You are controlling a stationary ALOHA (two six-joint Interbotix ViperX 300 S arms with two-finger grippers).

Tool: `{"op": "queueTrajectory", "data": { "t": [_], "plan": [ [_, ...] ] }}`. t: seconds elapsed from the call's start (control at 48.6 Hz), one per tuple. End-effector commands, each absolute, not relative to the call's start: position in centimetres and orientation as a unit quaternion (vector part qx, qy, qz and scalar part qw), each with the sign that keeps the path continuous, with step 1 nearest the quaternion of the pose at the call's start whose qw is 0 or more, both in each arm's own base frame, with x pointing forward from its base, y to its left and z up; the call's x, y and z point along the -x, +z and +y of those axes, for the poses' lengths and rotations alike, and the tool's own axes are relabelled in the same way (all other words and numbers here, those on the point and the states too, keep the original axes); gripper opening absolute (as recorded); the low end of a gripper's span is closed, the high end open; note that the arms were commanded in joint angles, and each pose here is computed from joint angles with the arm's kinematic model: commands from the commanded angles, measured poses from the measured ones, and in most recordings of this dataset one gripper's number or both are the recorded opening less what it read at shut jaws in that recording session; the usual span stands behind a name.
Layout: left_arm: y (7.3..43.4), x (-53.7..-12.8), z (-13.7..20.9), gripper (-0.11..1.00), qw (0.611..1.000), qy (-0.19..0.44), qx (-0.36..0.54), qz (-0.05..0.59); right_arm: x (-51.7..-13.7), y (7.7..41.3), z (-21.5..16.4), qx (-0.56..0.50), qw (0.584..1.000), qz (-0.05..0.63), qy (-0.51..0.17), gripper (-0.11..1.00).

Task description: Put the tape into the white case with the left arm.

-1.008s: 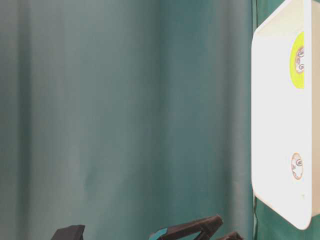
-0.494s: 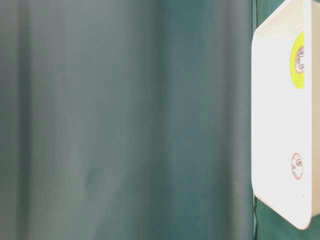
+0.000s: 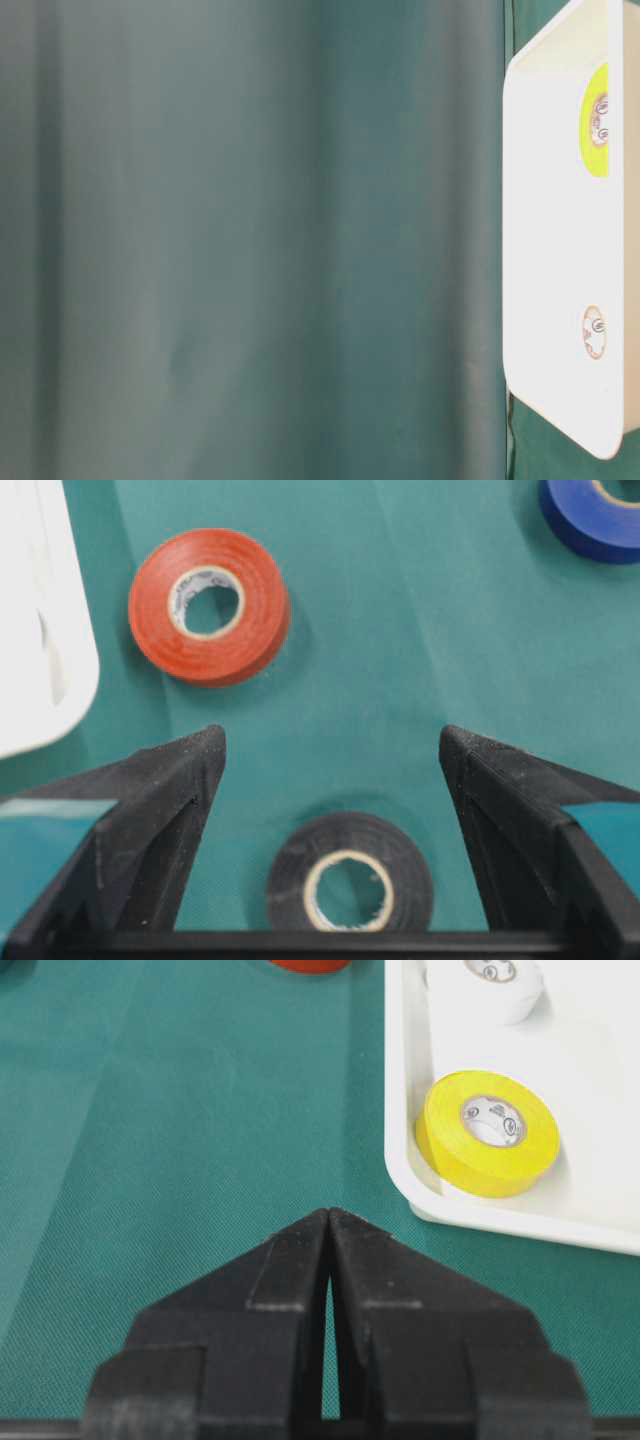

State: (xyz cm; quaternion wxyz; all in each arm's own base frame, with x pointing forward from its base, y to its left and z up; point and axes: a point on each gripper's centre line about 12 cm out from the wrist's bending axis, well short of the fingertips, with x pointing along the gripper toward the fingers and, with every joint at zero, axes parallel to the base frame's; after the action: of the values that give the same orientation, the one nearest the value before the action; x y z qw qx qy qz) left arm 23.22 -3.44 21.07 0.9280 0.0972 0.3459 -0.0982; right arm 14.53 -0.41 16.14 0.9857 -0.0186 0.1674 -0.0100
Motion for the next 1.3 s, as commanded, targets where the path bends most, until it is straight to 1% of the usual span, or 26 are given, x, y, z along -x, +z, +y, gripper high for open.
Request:
{"op": "queueTrajectory", "data": {
  "t": [0.0, 0.761, 0.926, 1.132, 1.276],
  "plan": [
    [21.6, -23.1, -3.5, 0.86, 0.933, -0.096, -0.085, 0.336, -14.7, 16.5, -0.4, 0.019, 0.987, 0.162, -0.01, -0.09],
    [21.1, -23.0, -3.5, 0.86, 0.933, -0.093, -0.079, 0.34, -14.7, 16.6, -0.4, 0.019, 0.987, 0.161, -0.01, -0.09],
    [21.1, -23.6, -3.6, 0.86, 0.934, -0.093, -0.079, 0.335, -14.7, 16.6, -0.4, 0.019, 0.987, 0.161, -0.01, -0.09],
    [19.7, -24.9, -4.3, 0.86, 0.924, -0.103, -0.083, 0.359, -14.7, 16.6, -0.4, 0.019, 0.987, 0.161, -0.01, -0.09],
    [19.5, -26.2, -5.3, 0.85, 0.919, -0.116, -0.089, 0.367, -14.7, 16.6, -0.4, 0.019, 0.987, 0.161, -0.01, -0.09]
  ]
}}
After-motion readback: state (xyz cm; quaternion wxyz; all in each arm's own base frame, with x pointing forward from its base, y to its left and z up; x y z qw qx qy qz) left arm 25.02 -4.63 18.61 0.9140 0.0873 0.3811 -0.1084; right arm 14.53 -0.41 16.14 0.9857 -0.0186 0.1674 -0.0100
